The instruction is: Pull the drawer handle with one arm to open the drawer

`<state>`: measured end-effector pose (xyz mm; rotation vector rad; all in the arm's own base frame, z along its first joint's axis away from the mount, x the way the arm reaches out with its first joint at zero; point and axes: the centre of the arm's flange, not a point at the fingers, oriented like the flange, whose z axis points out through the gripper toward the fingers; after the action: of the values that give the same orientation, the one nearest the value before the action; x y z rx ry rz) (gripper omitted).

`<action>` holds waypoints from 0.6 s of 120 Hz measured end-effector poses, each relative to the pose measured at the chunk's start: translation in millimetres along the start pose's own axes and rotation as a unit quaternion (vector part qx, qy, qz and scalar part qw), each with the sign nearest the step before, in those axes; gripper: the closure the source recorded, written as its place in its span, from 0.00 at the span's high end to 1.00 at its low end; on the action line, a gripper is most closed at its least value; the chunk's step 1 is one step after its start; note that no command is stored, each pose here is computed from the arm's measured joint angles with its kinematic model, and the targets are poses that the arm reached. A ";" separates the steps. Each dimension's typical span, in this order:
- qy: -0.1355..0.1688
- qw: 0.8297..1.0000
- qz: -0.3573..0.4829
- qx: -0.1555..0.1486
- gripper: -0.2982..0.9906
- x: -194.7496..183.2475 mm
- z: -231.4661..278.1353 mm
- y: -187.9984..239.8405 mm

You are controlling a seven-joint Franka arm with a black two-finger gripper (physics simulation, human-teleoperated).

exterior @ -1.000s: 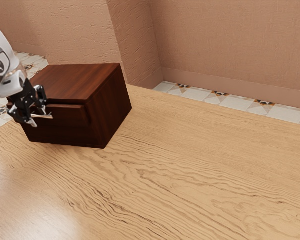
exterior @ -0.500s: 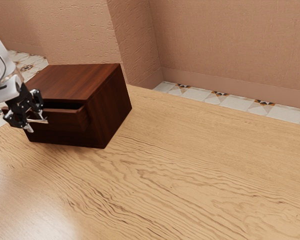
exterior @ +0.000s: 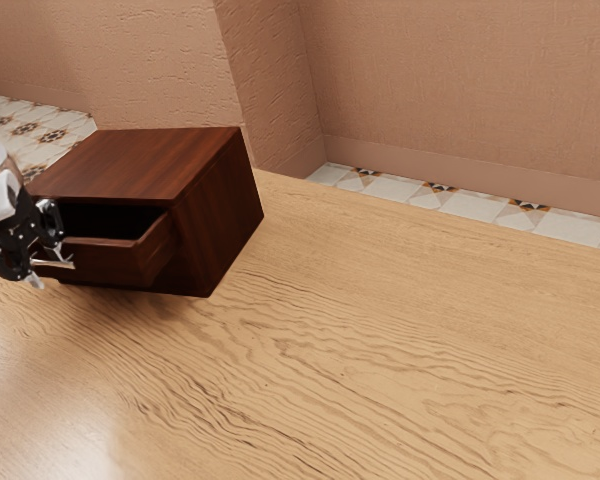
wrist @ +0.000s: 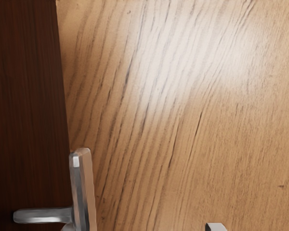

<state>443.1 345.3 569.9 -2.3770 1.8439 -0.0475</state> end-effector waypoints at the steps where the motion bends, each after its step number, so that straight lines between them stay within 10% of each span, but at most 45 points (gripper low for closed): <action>1: 0.000 1.000 0.000 0.000 0.45 0.7 -0.4 1.3; 21: -0.018 1.000 -0.008 0.012 0.31 22.0 -29.1 44.5; 41: -0.032 0.985 0.055 0.162 0.57 138.0 -222.3 71.4; 72: 0.047 0.996 0.059 0.045 0.72 277.8 -246.8 -1.0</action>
<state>487.7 56.1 798.9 -2.2379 1.9756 -0.2280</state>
